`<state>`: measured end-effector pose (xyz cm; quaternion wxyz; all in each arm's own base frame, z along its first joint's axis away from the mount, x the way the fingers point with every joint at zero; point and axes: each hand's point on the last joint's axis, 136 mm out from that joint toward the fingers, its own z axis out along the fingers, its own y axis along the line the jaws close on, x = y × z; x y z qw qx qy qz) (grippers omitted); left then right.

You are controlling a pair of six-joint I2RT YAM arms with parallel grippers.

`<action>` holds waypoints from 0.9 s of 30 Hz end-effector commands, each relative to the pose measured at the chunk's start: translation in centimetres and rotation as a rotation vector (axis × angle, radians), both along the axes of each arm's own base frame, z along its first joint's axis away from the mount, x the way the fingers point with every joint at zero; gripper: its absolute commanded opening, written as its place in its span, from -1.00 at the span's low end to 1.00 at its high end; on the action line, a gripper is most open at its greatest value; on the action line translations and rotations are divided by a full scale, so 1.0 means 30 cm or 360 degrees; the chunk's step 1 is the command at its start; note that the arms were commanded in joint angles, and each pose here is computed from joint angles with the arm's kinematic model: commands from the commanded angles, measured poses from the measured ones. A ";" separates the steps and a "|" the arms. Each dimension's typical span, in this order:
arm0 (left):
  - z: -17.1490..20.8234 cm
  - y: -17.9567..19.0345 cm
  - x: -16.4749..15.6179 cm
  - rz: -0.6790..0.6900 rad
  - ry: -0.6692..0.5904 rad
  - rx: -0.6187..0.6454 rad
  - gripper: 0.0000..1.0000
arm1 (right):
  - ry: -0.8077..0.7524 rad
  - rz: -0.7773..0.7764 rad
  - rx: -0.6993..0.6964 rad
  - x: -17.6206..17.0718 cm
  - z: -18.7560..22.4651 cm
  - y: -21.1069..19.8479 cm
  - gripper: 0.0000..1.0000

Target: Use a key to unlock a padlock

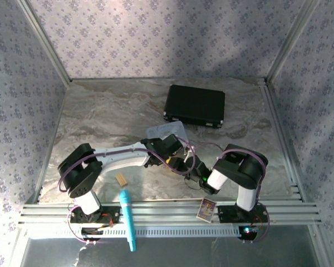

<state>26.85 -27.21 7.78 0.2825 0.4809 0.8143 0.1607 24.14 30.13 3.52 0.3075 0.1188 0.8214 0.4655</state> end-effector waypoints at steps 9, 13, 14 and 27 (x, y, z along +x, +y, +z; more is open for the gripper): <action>-0.221 0.120 -0.134 -0.0004 0.0347 0.0284 -0.11 | -0.0008 -0.0314 -0.0102 0.077 -0.002 -0.174 -1.00; -0.224 0.124 -0.139 0.0004 0.0355 0.0286 -0.11 | -0.0006 -0.0287 -0.0069 0.097 0.015 -0.161 -1.00; -0.226 0.126 -0.139 0.0010 0.0355 0.0288 -0.11 | -0.0005 -0.0282 -0.0072 0.099 0.012 -0.159 -1.00; -0.212 0.119 -0.141 0.0035 0.0312 0.0303 -0.12 | 0.0051 -0.0336 0.0002 0.119 0.026 -0.212 -1.00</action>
